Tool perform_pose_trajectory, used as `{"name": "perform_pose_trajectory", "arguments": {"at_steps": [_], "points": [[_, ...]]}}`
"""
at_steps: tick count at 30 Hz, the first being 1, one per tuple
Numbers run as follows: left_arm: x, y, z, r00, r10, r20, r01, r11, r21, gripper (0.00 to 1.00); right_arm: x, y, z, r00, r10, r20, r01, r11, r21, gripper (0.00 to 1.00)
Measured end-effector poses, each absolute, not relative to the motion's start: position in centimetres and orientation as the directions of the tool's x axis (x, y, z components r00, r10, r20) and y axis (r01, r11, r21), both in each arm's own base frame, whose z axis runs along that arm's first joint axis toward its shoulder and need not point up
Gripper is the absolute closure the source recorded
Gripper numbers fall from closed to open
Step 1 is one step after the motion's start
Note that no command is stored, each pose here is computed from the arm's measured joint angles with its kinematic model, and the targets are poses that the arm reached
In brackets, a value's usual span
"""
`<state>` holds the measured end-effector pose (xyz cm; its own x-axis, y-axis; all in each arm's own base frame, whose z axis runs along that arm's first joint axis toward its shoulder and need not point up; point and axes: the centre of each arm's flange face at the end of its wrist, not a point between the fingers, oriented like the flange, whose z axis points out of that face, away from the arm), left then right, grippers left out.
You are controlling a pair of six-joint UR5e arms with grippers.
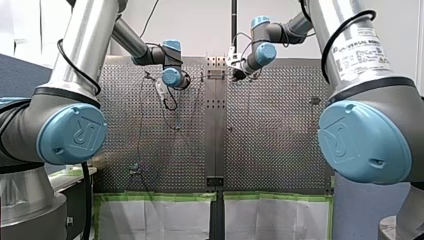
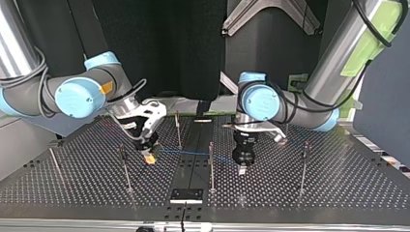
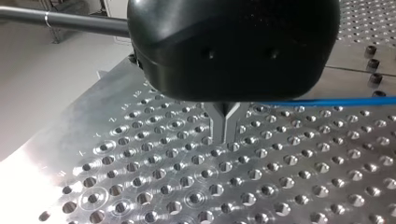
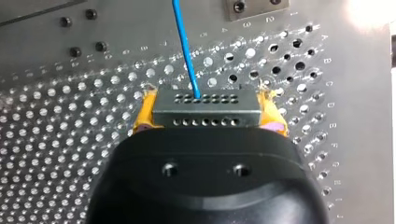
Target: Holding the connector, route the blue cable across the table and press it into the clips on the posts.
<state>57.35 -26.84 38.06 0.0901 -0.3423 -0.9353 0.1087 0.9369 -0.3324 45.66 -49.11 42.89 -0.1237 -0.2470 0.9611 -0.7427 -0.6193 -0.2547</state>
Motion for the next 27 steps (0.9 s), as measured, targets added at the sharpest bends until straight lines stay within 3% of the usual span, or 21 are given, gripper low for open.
{"name": "perform_pose_trajectory", "arguments": {"at_steps": [25,27], "points": [[57.7,-26.5,38.3,0.096,-0.347,-0.933,0.125,0.934,-0.335,1.0,47.4,-53.4,41.8,-0.113,-0.206,0.972,-0.73,-0.647,-0.221,1.0],[57.7,-26.5,38.2,0.094,-0.346,-0.933,0.124,0.934,-0.334,0.95,47.4,-53.5,41.7,-0.111,-0.205,0.972,-0.729,-0.648,-0.22,1.0]]}}
